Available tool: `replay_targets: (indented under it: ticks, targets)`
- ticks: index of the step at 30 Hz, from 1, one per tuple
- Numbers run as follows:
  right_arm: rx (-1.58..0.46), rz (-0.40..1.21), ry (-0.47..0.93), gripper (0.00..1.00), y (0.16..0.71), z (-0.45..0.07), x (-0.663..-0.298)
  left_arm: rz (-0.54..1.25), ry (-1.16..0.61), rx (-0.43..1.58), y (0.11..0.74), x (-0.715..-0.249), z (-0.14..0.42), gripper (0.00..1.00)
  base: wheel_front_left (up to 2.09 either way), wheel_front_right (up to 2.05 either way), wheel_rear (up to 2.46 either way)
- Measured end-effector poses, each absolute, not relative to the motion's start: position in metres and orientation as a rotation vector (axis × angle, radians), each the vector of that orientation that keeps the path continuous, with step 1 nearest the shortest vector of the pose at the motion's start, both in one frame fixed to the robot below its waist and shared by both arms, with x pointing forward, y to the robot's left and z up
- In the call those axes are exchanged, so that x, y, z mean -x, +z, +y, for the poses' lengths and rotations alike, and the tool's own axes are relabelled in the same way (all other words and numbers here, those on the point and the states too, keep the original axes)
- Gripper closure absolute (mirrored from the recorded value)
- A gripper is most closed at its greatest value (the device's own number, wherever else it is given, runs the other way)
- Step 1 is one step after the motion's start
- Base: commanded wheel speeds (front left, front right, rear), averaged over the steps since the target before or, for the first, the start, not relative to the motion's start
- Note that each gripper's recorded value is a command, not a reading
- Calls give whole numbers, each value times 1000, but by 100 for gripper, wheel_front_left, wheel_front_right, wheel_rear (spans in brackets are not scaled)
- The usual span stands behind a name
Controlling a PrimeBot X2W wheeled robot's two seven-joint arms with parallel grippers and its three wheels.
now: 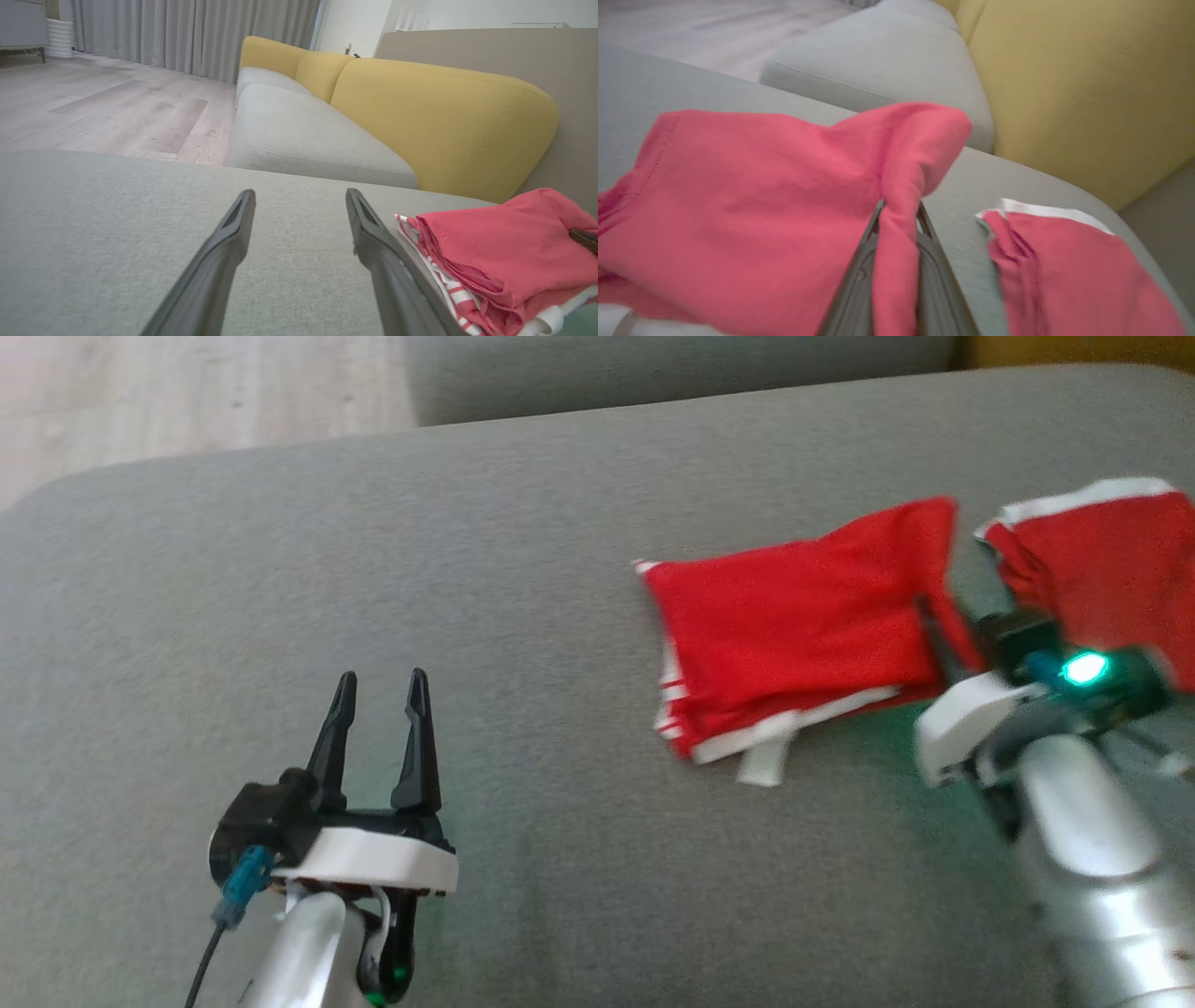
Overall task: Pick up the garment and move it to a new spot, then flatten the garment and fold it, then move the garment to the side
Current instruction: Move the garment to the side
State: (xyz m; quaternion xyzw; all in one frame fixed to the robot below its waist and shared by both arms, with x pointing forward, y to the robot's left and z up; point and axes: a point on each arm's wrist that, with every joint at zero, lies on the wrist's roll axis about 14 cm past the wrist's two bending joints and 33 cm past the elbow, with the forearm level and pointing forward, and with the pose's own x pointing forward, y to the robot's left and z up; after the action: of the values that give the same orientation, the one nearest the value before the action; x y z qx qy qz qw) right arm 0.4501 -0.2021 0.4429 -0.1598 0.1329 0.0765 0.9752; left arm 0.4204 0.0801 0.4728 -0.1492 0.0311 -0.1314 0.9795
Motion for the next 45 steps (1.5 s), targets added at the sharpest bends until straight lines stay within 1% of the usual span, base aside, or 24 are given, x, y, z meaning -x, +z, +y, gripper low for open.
replay_targets:
  ticks: [4, 8, 14, 19, 26, 28, 32, 36, 37, 38, 39, 45]
  targets:
    - [446, 277, 76, 100, 459, -259, -446, 69, -303, 300, 471, -425, 66, 0, 0, 0, 0]
    - [572, 330, 17, 100, 467, -313, -442, 95, -321, 297, 460, -431, 58, 0, 0, 0, 0]
    - [674, 375, -69, 100, 482, -368, -452, 117, -340, 307, 447, -447, 51, 0, 0, 0, 0]
    - [694, 417, -124, 100, 482, -393, -457, 135, -340, 305, 437, -455, 50, 0, 0, 0, 0]
    - [733, 502, -179, 100, 466, -419, -460, 152, -322, 307, 425, -466, 56, 0, 0, 0, 0]
    - [714, 501, -201, 100, 466, -423, -460, 159, -322, 308, 422, -466, 57, 0, 0, 0, 0]
    - [731, 496, -208, 100, 468, -424, -465, 160, -319, 309, 421, -468, 58, 0, 0, 0, 0]
    - [705, 497, -221, 100, 466, -422, -465, 154, -318, 309, 423, -470, 59, 0, 0, 0, 0]
    - [697, 497, -227, 85, 466, -422, -465, 153, -317, 308, 423, -470, 59, 0, 0, 0, 0]
    - [692, 493, -233, 25, 467, -422, -465, 153, -315, 308, 423, -470, 60, 0, 0, 0, 0]
    - [689, 486, -239, 0, 470, -422, -465, 151, -313, 308, 424, -470, 60, 0, 0, 0, 0]
    - [652, 428, -260, 0, 485, -415, -468, 132, -309, 305, 432, -470, 63, 0, 0, 0, 0]
